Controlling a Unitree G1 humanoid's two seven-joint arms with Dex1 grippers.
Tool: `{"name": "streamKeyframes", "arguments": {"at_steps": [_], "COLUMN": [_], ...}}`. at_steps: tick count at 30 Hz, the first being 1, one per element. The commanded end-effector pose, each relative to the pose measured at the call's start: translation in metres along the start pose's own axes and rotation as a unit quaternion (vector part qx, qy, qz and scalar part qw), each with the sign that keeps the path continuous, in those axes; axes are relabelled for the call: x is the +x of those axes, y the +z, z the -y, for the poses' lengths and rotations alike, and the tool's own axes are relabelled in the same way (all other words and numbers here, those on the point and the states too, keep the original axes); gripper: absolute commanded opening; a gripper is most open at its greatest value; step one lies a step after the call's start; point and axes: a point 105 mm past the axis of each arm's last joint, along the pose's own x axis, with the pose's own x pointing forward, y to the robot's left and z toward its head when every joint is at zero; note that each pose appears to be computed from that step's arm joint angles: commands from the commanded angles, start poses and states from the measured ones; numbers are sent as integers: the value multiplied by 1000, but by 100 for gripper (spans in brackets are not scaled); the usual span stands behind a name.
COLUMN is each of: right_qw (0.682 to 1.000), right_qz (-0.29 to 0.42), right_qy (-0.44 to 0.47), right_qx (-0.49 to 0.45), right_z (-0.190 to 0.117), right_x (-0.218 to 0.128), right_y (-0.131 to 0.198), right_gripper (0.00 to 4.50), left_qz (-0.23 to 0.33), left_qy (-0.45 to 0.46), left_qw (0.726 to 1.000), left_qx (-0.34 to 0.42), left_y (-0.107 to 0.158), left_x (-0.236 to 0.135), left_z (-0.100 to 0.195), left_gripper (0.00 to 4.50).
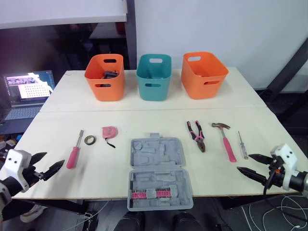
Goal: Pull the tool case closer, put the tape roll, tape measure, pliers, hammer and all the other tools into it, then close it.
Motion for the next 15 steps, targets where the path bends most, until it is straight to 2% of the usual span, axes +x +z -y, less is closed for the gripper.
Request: {"name": "streamKeyframes", "arguments": {"at_steps": [1, 5, 8, 12, 15], "right_qw": [998, 987, 967, 942, 928], "right_qz": [17, 38, 36, 41, 37], "right_qy": [57, 144, 231, 289, 309], "right_qx": [-31, -59, -103, -166, -202], "right_z": [-20, -49, -86, -115, -125], "right_x": [14, 42, 62, 83, 91], "right_y": [29, 70, 98, 138, 155], "right_gripper": [440, 440, 440, 440, 440], "left_qz": [26, 30, 38, 61, 66], "left_qy": [12, -2, -2, 30, 44], "left_qw": [999, 999, 999, 998, 997], "left_qx": [28, 13, 14, 8, -12], "left_y": [18, 18, 21, 26, 23], "left_x": [-6, -9, -11, -16, -18], "left_z": [-4, 16, 34, 58, 78], "left_gripper": [450, 450, 450, 450, 450]}}
